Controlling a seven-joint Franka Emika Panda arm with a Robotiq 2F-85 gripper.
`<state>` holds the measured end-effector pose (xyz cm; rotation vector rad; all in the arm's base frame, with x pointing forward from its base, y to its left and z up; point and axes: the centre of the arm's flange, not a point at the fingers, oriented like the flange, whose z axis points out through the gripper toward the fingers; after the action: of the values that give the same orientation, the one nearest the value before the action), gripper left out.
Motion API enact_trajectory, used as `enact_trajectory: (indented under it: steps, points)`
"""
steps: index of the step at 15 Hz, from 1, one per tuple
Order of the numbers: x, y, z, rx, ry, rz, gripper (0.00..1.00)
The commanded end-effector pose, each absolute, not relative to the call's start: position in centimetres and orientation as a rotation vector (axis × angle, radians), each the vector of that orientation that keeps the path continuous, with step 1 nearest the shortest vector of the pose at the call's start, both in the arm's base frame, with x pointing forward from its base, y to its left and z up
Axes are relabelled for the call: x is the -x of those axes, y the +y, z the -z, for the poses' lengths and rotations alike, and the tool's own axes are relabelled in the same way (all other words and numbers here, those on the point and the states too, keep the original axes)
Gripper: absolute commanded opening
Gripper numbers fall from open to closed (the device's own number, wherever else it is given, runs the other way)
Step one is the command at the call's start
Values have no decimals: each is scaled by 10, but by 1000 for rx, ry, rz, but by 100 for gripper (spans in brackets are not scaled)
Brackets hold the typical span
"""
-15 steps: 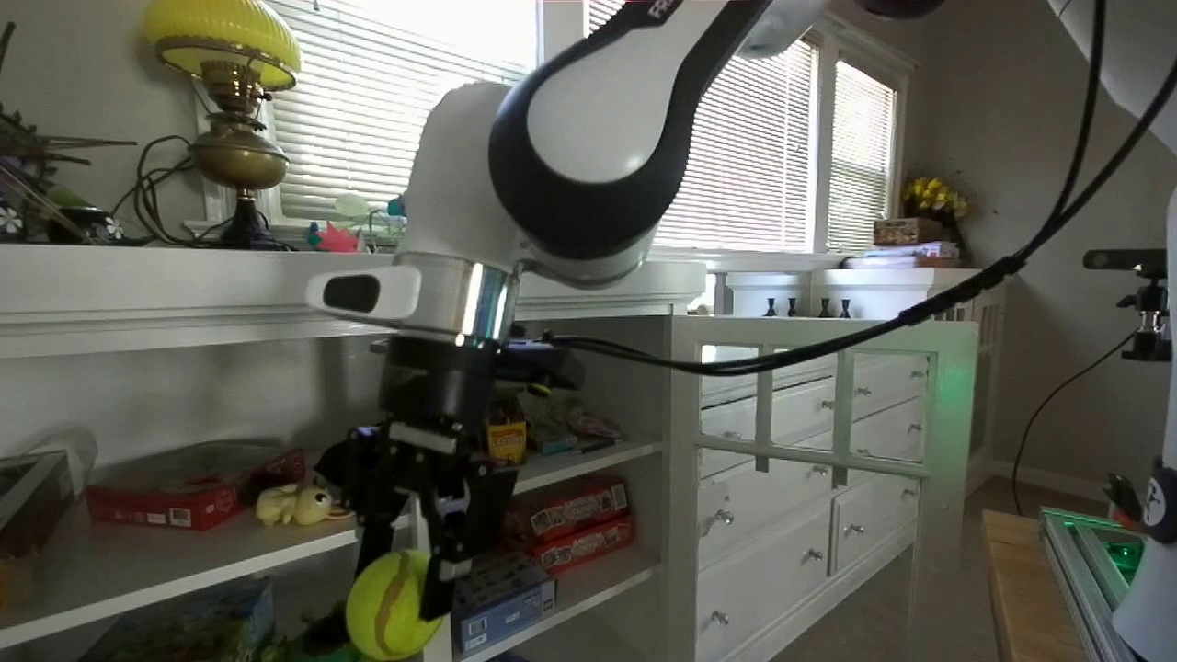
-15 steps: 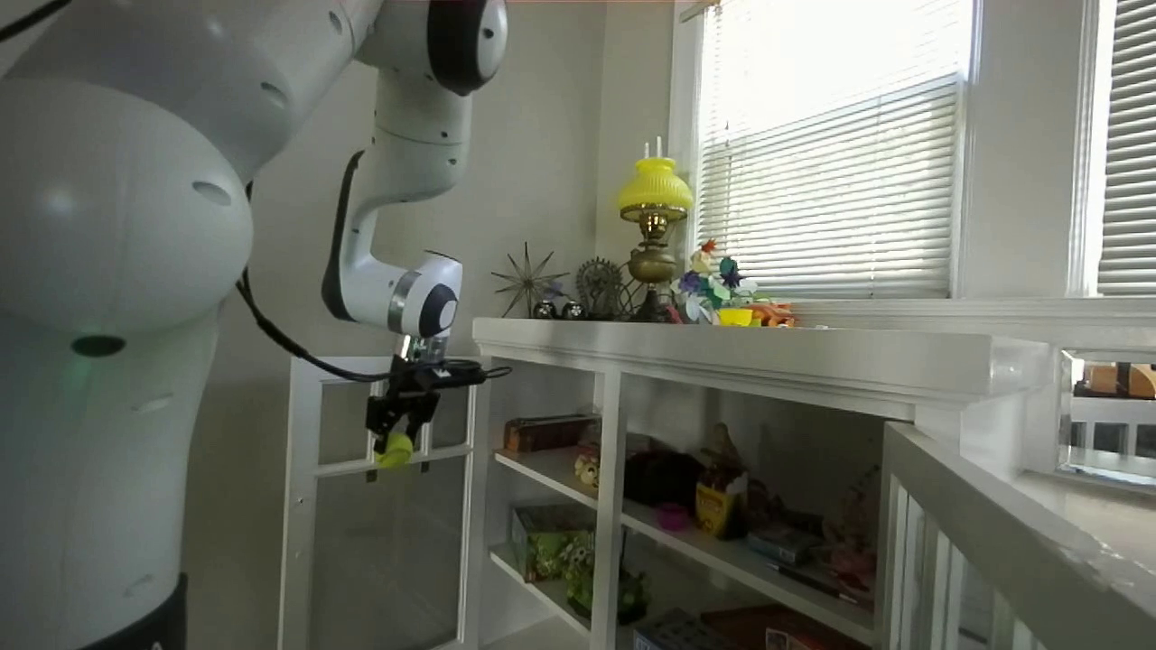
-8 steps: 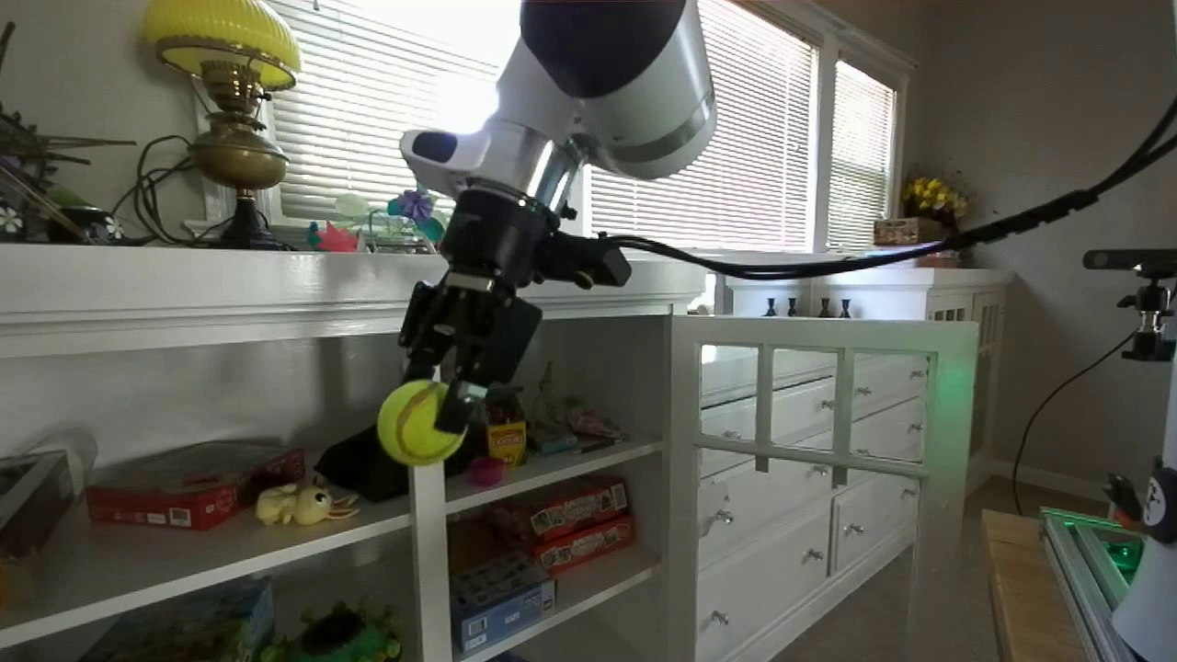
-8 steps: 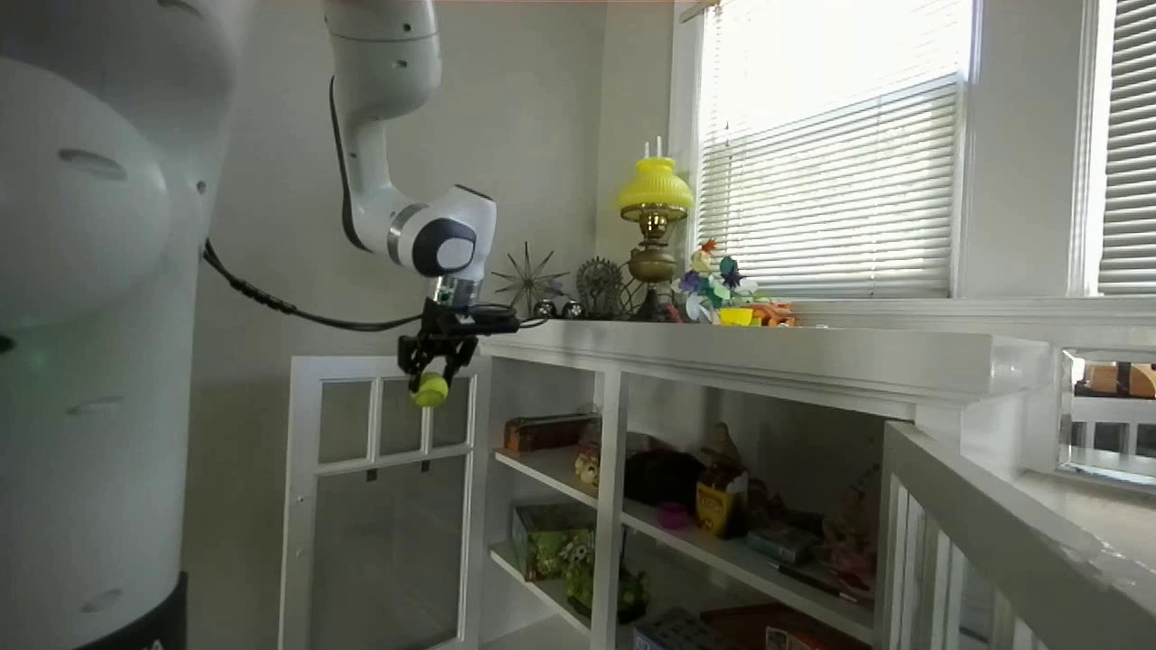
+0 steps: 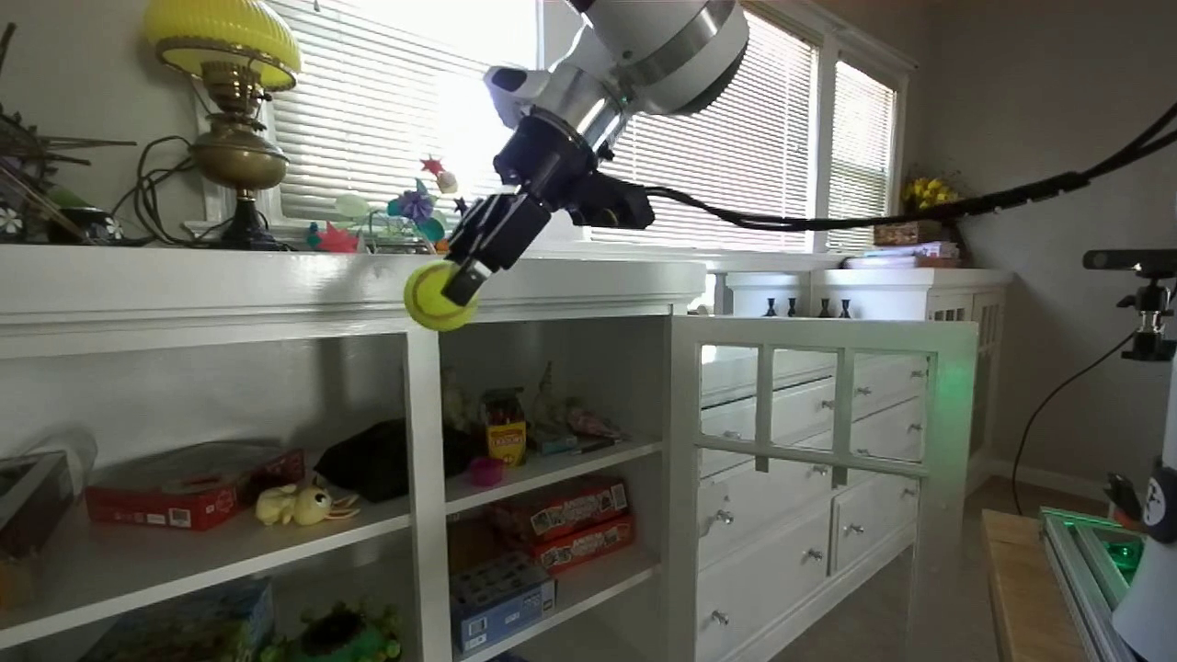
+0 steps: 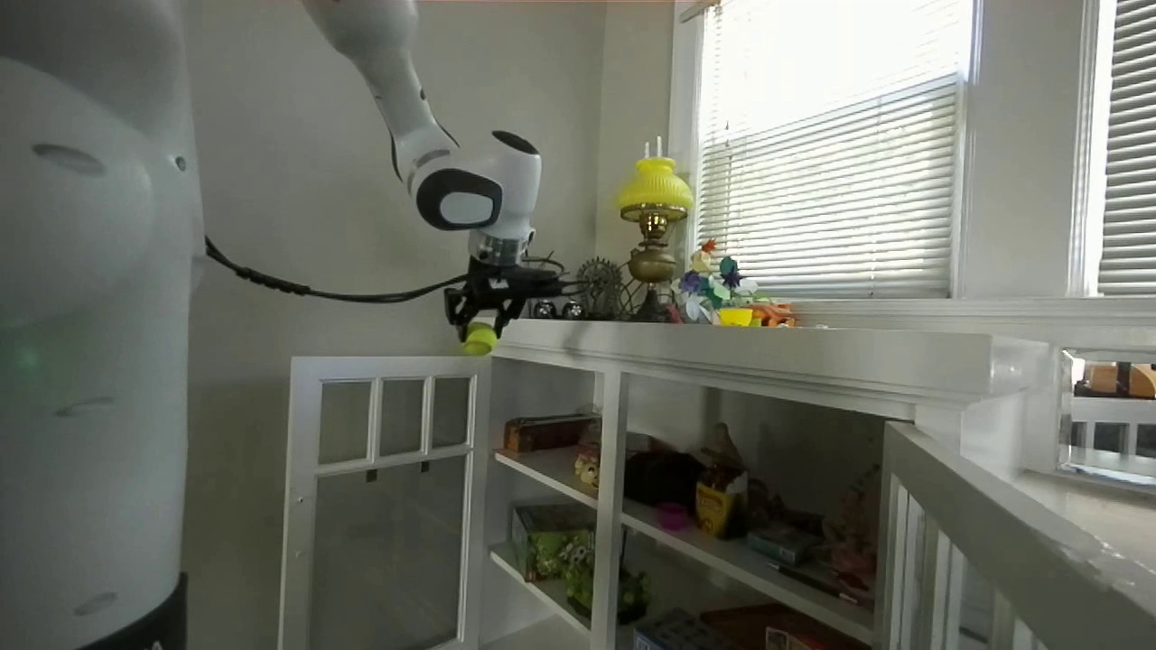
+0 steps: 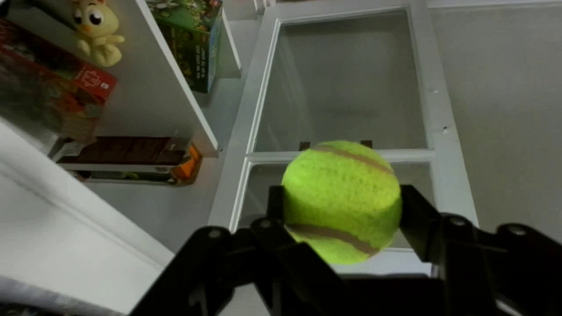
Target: Pick up the green ball from the counter and put it in the cabinet, then pick it up again and put it on the counter
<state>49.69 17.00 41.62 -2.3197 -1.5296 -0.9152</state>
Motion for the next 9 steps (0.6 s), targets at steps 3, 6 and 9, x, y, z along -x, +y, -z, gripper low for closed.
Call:
enact_trajectory:
  steps: [3, 6, 9]
  points:
    - [-439, 115, -457, 2375, -1424, 1095, 40]
    - [-427, 92, -465, 2407, -1353, 1172, 40]
    - [-422, 65, -470, 2495, -1198, 1317, 40]
